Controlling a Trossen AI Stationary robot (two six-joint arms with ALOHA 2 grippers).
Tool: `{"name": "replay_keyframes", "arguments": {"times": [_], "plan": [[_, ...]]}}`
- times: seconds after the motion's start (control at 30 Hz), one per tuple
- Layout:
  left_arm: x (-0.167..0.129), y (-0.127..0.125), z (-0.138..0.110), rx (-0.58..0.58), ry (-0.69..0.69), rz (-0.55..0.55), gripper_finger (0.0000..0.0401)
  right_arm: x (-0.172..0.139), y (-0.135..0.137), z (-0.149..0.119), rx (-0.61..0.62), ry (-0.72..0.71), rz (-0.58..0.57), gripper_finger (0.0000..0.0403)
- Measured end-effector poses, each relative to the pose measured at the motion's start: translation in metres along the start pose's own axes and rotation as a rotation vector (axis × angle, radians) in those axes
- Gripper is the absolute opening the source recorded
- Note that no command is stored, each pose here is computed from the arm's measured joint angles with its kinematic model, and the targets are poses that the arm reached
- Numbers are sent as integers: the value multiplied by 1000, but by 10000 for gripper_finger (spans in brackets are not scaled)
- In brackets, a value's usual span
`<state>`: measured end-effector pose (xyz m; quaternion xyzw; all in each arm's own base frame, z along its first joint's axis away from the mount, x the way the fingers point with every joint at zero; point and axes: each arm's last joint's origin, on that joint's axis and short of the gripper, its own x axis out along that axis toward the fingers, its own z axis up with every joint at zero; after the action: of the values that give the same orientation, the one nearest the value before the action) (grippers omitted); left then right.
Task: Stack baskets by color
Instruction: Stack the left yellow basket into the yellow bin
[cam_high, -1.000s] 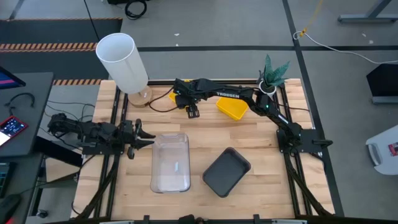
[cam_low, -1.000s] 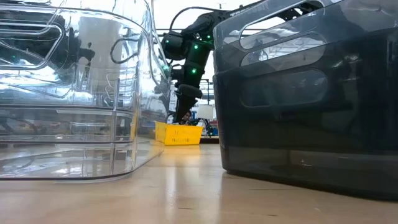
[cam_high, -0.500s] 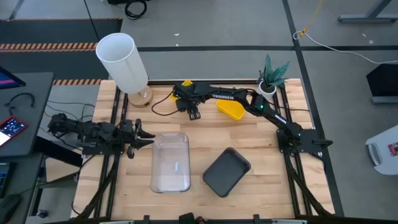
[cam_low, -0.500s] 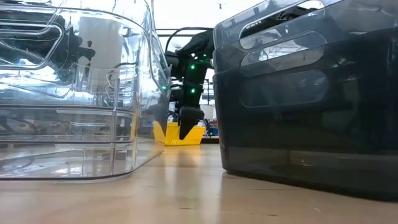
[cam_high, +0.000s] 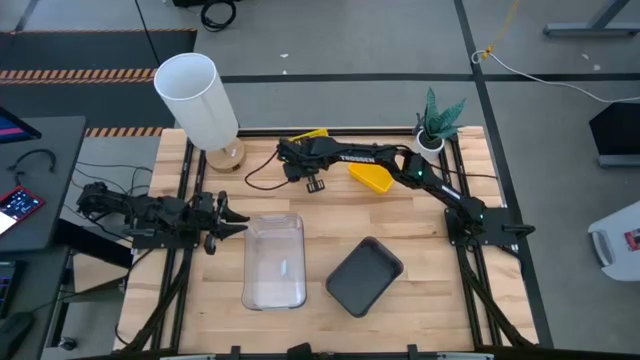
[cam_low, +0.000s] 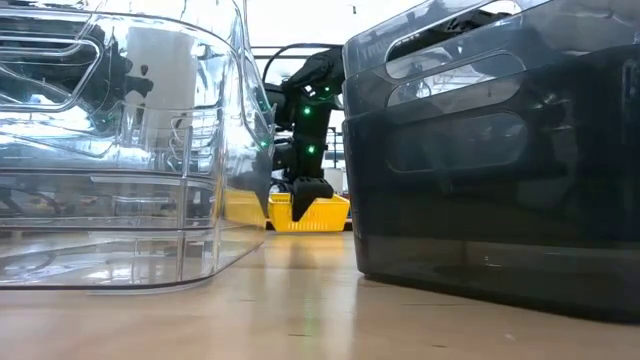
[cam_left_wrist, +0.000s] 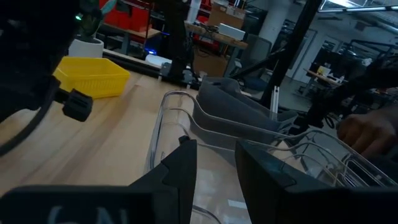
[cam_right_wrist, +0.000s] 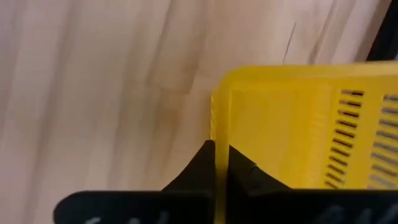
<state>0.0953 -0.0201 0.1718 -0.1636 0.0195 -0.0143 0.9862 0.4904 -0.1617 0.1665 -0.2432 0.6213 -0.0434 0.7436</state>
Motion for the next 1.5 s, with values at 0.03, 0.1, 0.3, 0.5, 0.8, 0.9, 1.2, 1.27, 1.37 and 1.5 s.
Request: {"name": "replay_keyframes", "arguments": {"times": [0.03,0.1,0.3,0.5,0.8,0.9,1.2,1.27,1.37,1.5], "plan": [[0,0,0,0,0,0,117,0,1,1,-4,3,-1,8],[0,0,0,0,0,0,117,-4,3,2,-9,10,2,6],[0,0,0,-15,0,0,117,-35,-1,8,32,15,-34,5],[0,0,0,-17,4,2,117,-69,2,4,80,42,-55,4],[0,0,-1,-17,6,2,117,-132,5,-15,344,74,-13,4],[0,0,-1,-32,6,2,117,-144,9,-24,473,132,15,5],[0,0,0,-70,3,1,117,-131,14,-49,643,252,-6,4],[0,0,0,-79,2,1,117,-129,17,-56,685,254,-29,4],[0,0,0,-79,2,1,117,-126,21,-67,752,230,-66,4],[0,0,0,-78,2,1,117,-120,34,-86,826,234,-95,4]]}}
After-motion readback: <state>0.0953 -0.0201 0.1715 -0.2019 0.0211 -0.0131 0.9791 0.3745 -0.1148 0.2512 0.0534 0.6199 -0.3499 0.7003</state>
